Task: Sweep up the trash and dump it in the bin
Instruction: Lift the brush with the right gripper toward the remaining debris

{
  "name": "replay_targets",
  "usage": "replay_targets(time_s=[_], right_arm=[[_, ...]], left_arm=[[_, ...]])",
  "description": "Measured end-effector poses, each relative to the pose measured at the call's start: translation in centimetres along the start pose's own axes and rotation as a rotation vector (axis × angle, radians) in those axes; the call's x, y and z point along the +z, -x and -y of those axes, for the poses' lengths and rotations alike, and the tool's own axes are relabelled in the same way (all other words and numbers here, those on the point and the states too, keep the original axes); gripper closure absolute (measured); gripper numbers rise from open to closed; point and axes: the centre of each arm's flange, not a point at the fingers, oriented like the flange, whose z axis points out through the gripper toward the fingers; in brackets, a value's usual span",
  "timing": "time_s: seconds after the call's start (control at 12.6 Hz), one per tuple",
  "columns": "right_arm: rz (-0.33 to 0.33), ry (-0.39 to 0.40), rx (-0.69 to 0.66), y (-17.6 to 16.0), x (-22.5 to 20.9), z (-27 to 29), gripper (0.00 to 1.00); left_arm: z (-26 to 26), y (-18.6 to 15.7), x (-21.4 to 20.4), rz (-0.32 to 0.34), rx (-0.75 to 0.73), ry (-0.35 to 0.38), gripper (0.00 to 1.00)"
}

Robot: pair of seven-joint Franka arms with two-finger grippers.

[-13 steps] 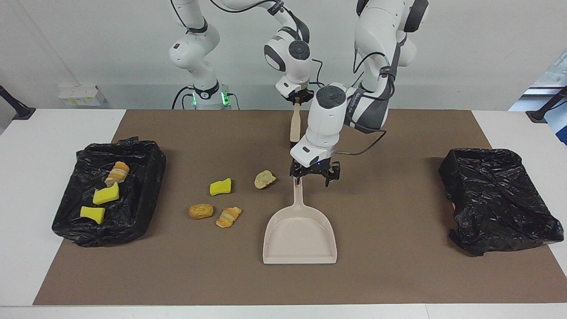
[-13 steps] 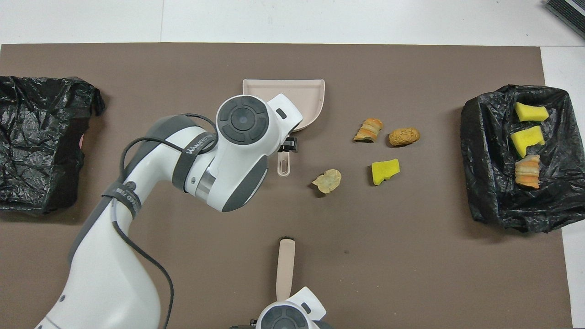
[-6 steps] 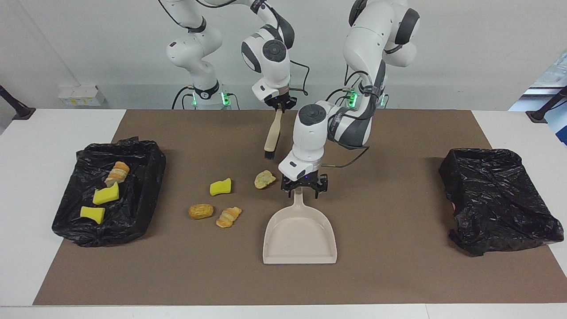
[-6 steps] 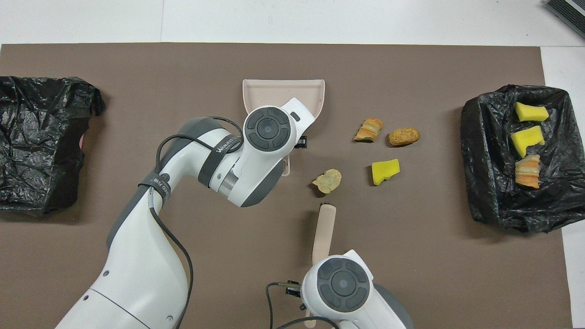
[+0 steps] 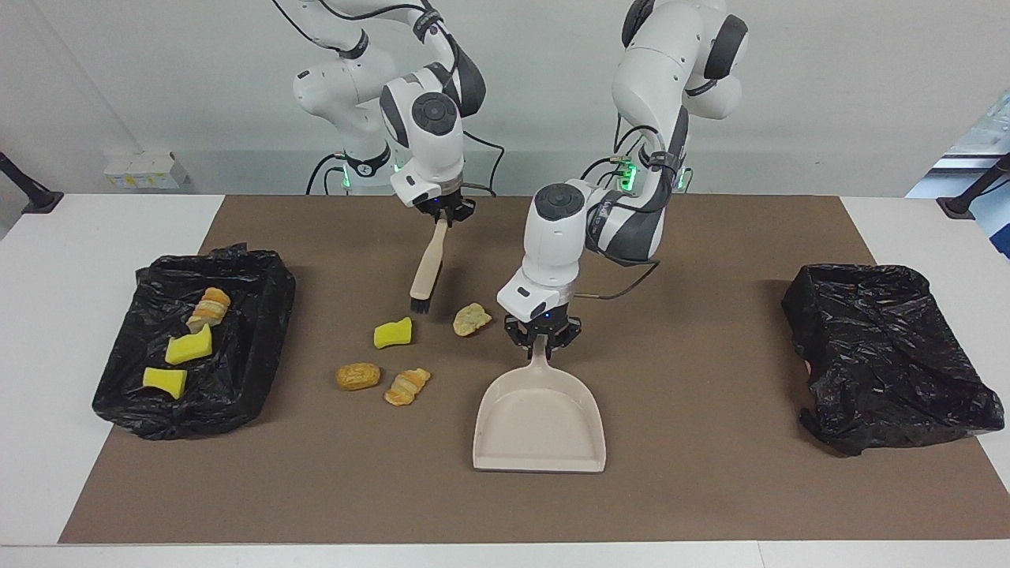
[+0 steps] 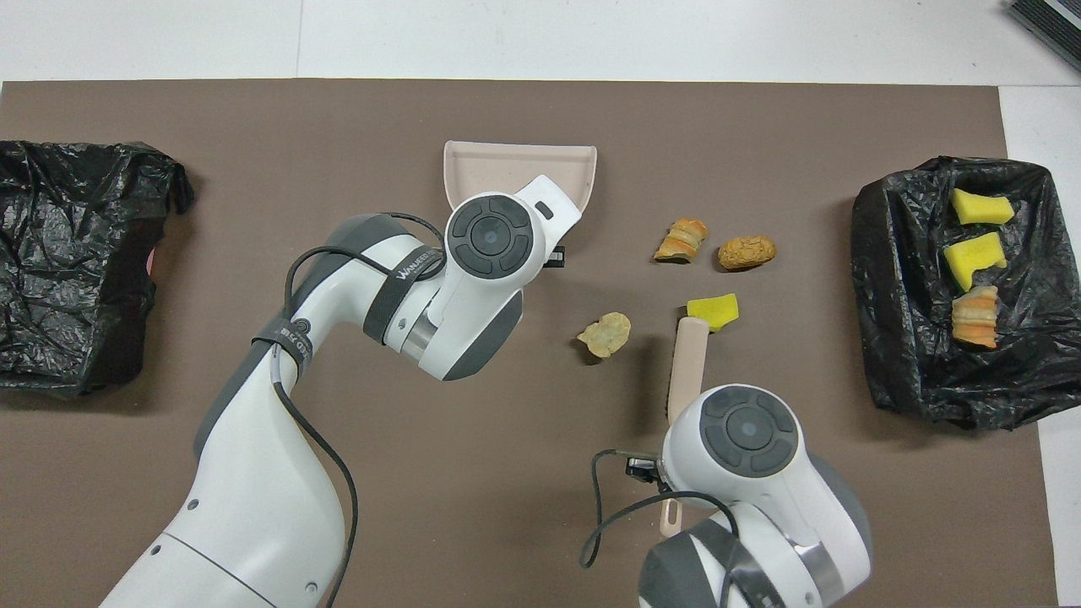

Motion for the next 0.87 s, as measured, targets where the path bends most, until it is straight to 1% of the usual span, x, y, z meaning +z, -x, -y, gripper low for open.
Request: replay_targets(time_s=[0.24, 0.4, 0.47, 0.55, 0.71, 0.87], right_arm=[[-0.044, 0.031, -0.031, -3.3, -0.9, -3.6, 0.74], [-0.076, 0.085, -0.097, -5.9, -1.3, -6.3, 0.74], [-0.089, 0.114, -0.141, -7.5, -1.5, -7.9, 0.74], [-0.101, 0.137, -0.193, -9.4, -1.8, -9.7, 0.74], [-0.125, 0.187, -0.288, -12.9, -2.1, -13.0, 0.74], [-0.138, 0.25, -0.336, -16.0, -0.9, -14.8, 0.74]], left_arm=[[0.3, -0.4, -0.6, -0.011, 0.001, 0.002, 0.69], [1.2, -0.7, -2.1, -0.004, 0.05, -0.012, 0.69], [2.0, -0.7, -3.2, 0.018, 0.096, -0.027, 0.69], [2.9, -0.3, -4.5, 0.057, 0.159, -0.048, 0.69], [4.2, 1.0, -6.2, 0.117, 0.277, -0.072, 0.69], [4.8, 2.2, -6.3, 0.146, 0.392, -0.073, 0.69]])
